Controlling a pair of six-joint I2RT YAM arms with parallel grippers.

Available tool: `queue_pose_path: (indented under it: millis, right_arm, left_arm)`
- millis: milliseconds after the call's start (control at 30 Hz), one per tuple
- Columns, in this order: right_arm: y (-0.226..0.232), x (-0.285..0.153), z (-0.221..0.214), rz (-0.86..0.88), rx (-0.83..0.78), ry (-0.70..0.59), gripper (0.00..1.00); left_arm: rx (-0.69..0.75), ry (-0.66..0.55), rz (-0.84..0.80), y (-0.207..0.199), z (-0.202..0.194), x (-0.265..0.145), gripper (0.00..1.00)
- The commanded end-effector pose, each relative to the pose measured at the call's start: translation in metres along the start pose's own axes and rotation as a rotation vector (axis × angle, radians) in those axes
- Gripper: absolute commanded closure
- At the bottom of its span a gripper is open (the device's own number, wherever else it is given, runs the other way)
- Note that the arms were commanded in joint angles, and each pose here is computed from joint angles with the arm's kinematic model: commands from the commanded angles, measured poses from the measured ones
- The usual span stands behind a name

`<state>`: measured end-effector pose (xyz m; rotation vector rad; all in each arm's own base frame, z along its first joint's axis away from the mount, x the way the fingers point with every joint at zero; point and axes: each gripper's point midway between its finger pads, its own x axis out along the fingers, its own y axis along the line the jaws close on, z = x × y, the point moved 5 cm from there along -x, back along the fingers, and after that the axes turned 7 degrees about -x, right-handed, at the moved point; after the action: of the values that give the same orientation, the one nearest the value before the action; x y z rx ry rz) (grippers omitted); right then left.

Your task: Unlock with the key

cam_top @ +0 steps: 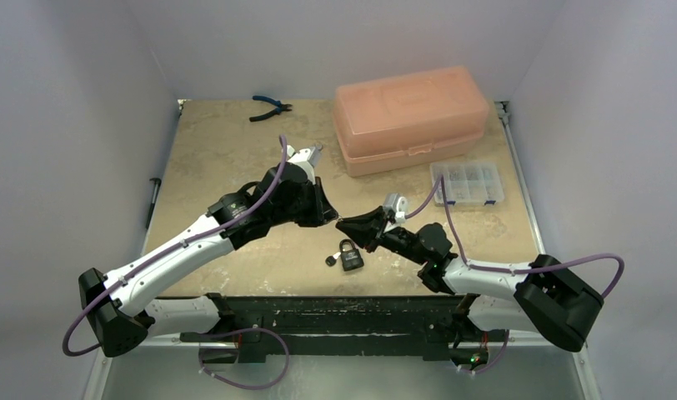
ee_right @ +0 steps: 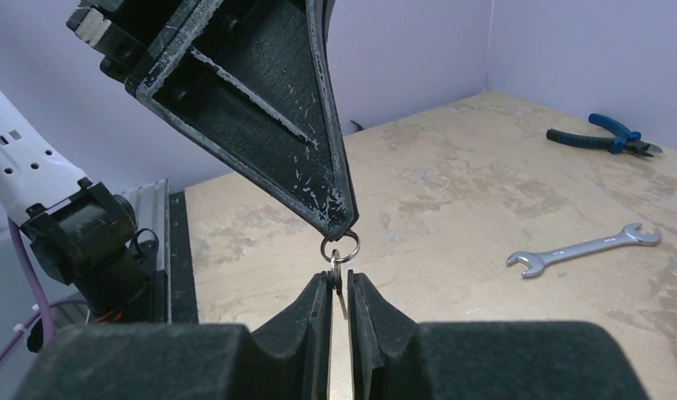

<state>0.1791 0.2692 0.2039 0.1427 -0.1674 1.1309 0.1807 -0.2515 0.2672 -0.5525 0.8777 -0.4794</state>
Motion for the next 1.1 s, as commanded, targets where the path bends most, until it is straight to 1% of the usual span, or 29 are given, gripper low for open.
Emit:
queue_pose_path:
  millis: [0,233,500,700,833,867,967,1067]
  right_arm:
    - [-0.002,0.009,0.016,-0.012,-0.035,-0.049,0.81]
    - [-0.003,0.006,0.010,-0.023,-0.035,-0.028,0.75]
    - [-0.004,0.006,0.007,-0.027,-0.030,-0.019,0.75]
    - [-0.003,0.008,0.011,-0.025,-0.029,-0.028,0.82]
    - [-0.002,0.007,0.018,-0.017,-0.032,-0.042,0.98]
    - [-0.001,0.007,0.020,-0.014,-0.033,-0.045,1.00]
    - [0.001,0.006,0.023,0.002,-0.037,-0.042,1.00]
    - [0.004,0.005,0.022,0.022,-0.031,-0.008,1.00]
  left_arm:
    - [-0.015,-0.034,-0.054,-0.008,0.005,-0.007,1.00]
    - [-0.029,-0.052,-0.053,-0.007,0.006,-0.010,1.00]
    - [-0.028,-0.058,-0.044,-0.005,0.007,-0.011,1.00]
    - [-0.029,-0.058,-0.037,-0.003,0.006,-0.010,1.00]
    - [-0.027,-0.062,-0.027,-0.001,0.005,-0.009,1.00]
    - [-0.029,-0.062,-0.023,0.001,0.004,-0.009,1.00]
    - [-0.031,-0.062,-0.013,0.005,0.002,-0.008,1.00]
    - [-0.038,-0.068,-0.005,0.009,0.000,-0.007,1.00]
